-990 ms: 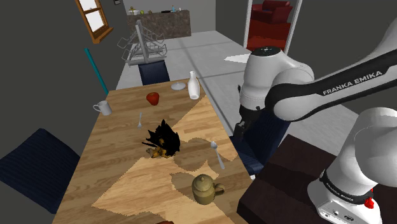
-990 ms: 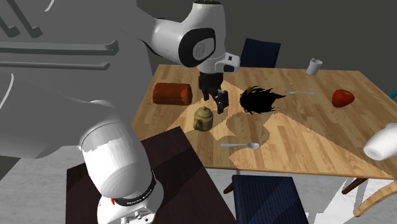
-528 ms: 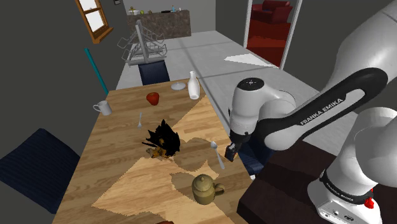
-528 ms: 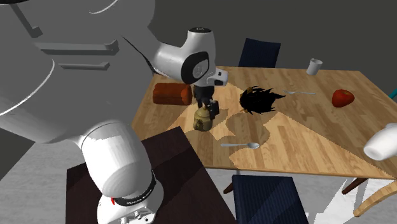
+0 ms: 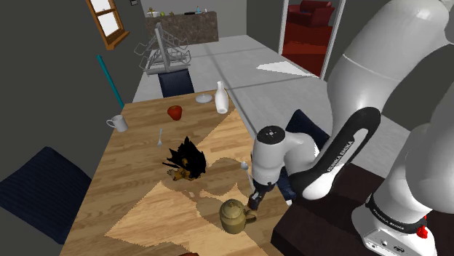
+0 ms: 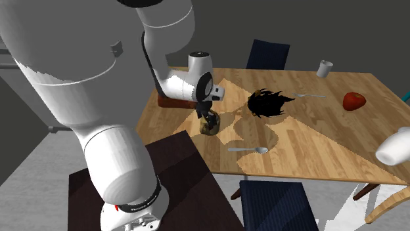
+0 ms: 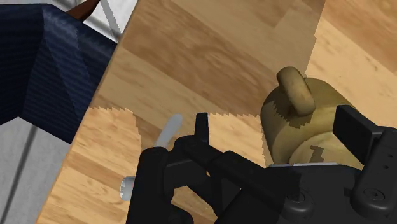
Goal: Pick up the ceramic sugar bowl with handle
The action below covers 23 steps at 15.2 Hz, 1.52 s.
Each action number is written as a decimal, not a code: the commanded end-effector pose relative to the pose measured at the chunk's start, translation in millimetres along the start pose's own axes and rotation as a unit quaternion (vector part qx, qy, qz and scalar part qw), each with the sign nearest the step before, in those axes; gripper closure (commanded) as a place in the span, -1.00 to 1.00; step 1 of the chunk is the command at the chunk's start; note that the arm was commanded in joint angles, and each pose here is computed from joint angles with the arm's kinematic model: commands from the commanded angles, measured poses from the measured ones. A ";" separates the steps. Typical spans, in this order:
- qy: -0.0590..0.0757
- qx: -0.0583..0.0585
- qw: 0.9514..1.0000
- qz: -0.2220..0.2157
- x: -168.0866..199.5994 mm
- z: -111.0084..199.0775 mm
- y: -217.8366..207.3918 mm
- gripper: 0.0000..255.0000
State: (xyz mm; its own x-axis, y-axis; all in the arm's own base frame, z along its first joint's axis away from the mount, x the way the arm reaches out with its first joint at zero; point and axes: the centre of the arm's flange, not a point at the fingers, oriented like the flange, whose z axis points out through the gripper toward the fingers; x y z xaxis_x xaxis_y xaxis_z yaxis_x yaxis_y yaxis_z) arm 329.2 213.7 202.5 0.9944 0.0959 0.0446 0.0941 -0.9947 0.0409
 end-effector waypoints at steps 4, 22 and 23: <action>-0.005 0.004 1.000 -0.007 1.5 48.3 -36.9 -1.00; -0.005 0.004 1.000 -0.007 -0.4 88.3 -38.4 1.00; -0.005 0.004 1.000 -0.007 -0.3 88.3 -38.5 1.00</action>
State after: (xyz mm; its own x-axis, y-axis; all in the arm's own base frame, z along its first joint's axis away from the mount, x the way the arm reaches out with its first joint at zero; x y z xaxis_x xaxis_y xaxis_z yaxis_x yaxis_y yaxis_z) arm 329.1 248.8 112.8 0.9932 0.1115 0.0345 0.1103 -0.9933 0.0341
